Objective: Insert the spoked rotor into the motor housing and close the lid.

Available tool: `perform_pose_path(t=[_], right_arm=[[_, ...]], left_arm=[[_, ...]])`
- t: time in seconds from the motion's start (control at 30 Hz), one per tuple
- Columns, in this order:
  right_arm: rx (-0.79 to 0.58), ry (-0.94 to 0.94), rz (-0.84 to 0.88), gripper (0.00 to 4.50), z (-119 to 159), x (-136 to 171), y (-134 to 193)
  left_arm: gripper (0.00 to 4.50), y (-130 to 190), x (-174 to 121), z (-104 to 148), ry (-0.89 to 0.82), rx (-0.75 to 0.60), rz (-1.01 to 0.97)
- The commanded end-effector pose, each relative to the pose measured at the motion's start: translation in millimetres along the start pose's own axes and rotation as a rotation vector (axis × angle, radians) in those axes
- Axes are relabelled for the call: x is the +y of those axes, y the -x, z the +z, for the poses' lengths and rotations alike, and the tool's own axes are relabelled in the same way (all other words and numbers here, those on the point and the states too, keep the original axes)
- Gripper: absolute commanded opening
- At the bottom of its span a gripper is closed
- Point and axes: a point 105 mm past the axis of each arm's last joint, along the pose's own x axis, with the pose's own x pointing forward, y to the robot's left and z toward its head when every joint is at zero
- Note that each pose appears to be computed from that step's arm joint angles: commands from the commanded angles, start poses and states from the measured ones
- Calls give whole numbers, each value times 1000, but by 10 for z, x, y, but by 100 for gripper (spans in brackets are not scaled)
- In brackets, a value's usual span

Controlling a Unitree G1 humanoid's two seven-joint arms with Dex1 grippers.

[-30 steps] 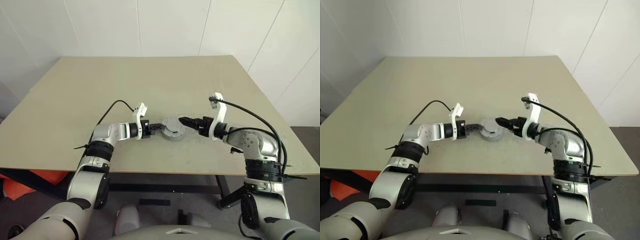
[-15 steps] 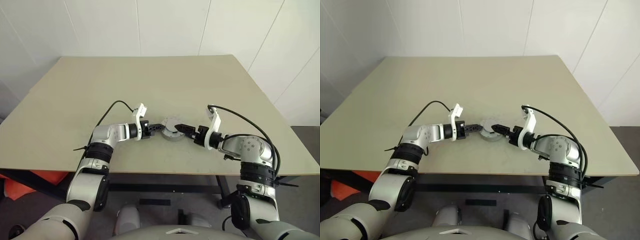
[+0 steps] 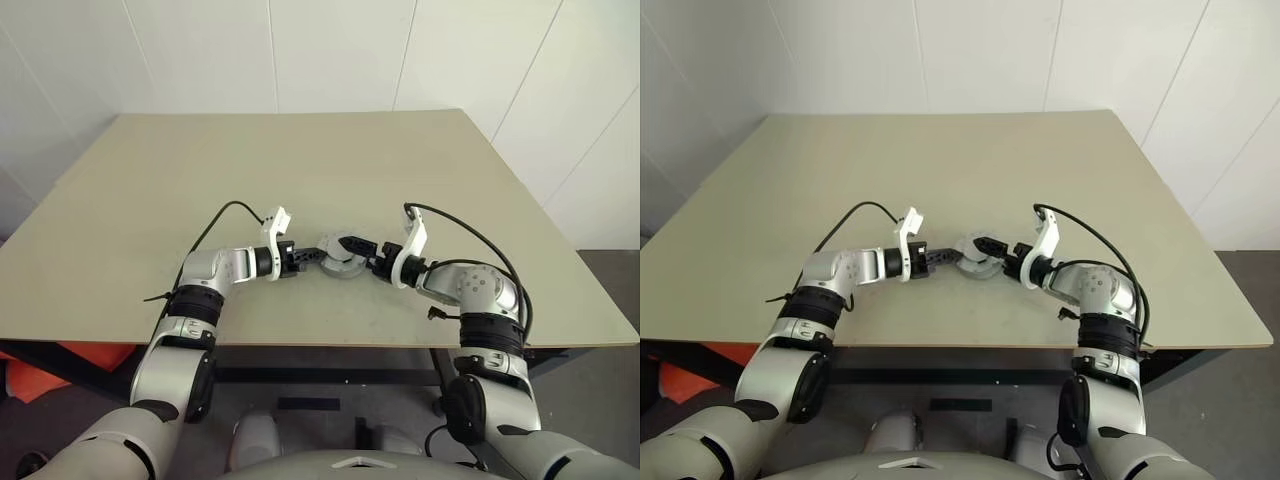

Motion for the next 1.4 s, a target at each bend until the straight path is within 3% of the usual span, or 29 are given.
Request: perform_pose_path(t=[0.03,0.13,0.27,0.4,0.5,0.97,1.4], right_arm=[[4,17,77,449,3,217,-84],[11,18,97,410,-23,260,-87],[14,28,134,291,-32,353,-85],[15,29,139,291,-37,379,-99],[9,22,134,217,-28,367,-110],[-13,23,91,211,30,287,-108],[-139,-82,150,211,338,431,-104]], left_arm=[[0,-35,76,-163,13,62,46],[0,-37,79,-166,12,62,47],[0,-39,80,-163,9,61,47],[0,-42,81,-159,6,60,48],[0,-42,85,-156,3,59,49],[0,-22,116,-119,-5,38,60],[0,230,255,372,85,-272,92]])
